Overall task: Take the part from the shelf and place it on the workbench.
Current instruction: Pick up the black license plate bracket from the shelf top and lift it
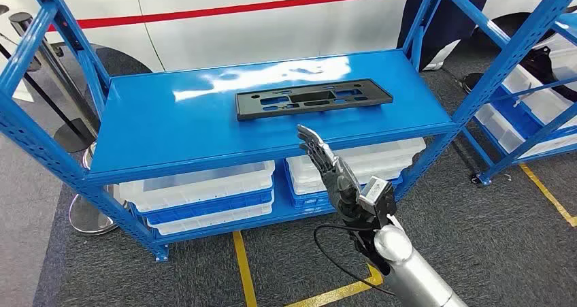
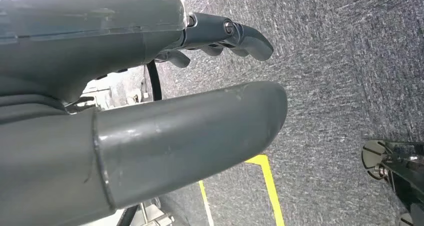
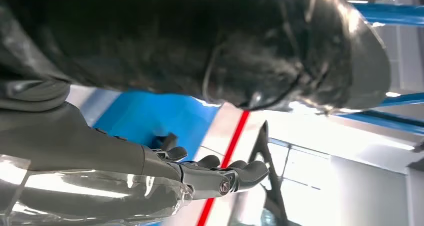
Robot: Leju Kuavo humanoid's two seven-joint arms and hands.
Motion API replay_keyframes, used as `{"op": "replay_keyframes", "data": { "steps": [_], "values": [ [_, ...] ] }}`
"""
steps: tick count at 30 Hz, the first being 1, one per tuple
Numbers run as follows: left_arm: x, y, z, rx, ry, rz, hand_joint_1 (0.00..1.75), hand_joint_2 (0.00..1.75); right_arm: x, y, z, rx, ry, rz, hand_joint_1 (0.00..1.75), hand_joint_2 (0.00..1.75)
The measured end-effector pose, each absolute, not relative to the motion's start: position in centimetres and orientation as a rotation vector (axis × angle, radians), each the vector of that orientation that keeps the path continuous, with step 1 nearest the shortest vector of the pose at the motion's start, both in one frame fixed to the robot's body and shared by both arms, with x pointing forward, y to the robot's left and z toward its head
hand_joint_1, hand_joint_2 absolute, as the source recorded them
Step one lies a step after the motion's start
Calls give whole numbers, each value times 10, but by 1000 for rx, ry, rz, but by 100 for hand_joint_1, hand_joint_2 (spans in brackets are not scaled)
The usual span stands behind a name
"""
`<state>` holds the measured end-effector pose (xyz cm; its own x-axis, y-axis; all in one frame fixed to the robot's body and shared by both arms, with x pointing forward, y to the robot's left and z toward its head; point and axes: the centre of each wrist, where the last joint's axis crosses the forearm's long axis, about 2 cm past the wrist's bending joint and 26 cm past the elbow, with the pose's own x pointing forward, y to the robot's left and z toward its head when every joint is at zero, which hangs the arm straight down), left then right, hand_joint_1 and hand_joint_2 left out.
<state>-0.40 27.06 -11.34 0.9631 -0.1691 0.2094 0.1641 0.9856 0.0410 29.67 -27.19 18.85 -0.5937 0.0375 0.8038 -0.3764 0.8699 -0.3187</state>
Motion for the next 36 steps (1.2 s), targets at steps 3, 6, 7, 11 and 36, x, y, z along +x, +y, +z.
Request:
{"op": "replay_keyframes", "data": {
  "steps": [3,6,7,11,36],
  "values": [
    [-2,268,-113,19,-221,-200,0,0,306,-280,201,220,-2160,616,0,0],
    [1,262,-113,15,-230,-227,0,0,317,-298,216,120,-2176,714,0,0],
    [1,260,-113,16,-231,-228,0,0,320,-303,219,69,-2176,756,0,0],
    [4,254,-112,17,-212,-224,0,0,332,-313,235,-302,-2136,973,0,0],
    [7,244,-111,-11,-180,-267,0,0,354,-278,228,-854,-1967,1442,0,0]
  ]
}}
